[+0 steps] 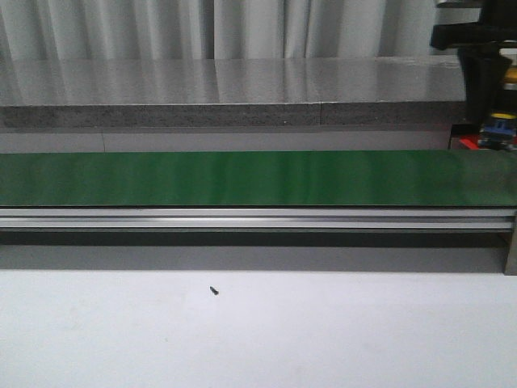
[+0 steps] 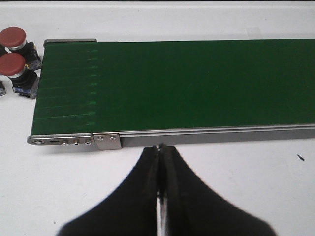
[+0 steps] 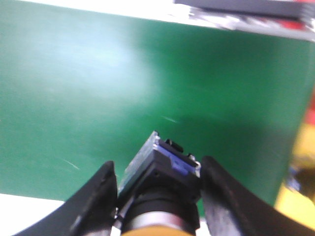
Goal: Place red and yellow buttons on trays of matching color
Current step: 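Carry the yellow button with the right gripper into the yellow tray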
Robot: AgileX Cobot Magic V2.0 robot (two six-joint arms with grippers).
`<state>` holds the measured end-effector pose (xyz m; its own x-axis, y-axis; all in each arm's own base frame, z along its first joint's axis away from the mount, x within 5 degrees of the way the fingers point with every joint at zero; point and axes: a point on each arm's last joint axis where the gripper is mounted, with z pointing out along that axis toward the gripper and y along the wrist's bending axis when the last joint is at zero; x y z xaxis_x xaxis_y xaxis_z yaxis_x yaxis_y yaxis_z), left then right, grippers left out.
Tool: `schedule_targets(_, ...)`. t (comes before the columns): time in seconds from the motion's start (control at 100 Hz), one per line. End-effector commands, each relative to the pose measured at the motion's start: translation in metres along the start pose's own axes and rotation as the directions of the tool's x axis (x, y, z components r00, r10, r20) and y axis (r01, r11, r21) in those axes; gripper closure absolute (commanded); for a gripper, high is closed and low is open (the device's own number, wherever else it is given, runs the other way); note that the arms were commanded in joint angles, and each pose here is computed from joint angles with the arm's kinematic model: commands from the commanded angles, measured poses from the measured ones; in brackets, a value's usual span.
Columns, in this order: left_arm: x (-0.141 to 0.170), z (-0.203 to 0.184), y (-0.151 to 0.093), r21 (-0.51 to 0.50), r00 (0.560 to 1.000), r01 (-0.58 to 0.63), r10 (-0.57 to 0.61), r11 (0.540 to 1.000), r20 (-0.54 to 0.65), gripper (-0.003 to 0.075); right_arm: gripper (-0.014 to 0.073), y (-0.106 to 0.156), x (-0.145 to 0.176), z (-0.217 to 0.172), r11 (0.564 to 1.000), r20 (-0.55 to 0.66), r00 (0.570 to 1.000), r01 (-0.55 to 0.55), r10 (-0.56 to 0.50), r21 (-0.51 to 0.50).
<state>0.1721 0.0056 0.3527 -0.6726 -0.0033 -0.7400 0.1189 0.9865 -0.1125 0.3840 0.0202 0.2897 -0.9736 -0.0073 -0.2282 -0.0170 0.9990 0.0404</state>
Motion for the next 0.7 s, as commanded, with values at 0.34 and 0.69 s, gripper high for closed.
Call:
schedule_targets(0.34,-0.011,-0.009,-0.004,0.014,0.995,0.015,-0.016,1.000,0.096,0.0740,0.0337,-0.114,0.039,-0.037,0.946,0.120,0.944,-0.318,0.309,0.066)
schedule_targets(0.69,-0.011,-0.009,-0.004,0.015,0.995,0.015,-0.016,1.000,0.094,0.0740,0.0337,-0.176,0.063,-0.032,0.857,0.172,0.850,-0.513,0.498,0.050)
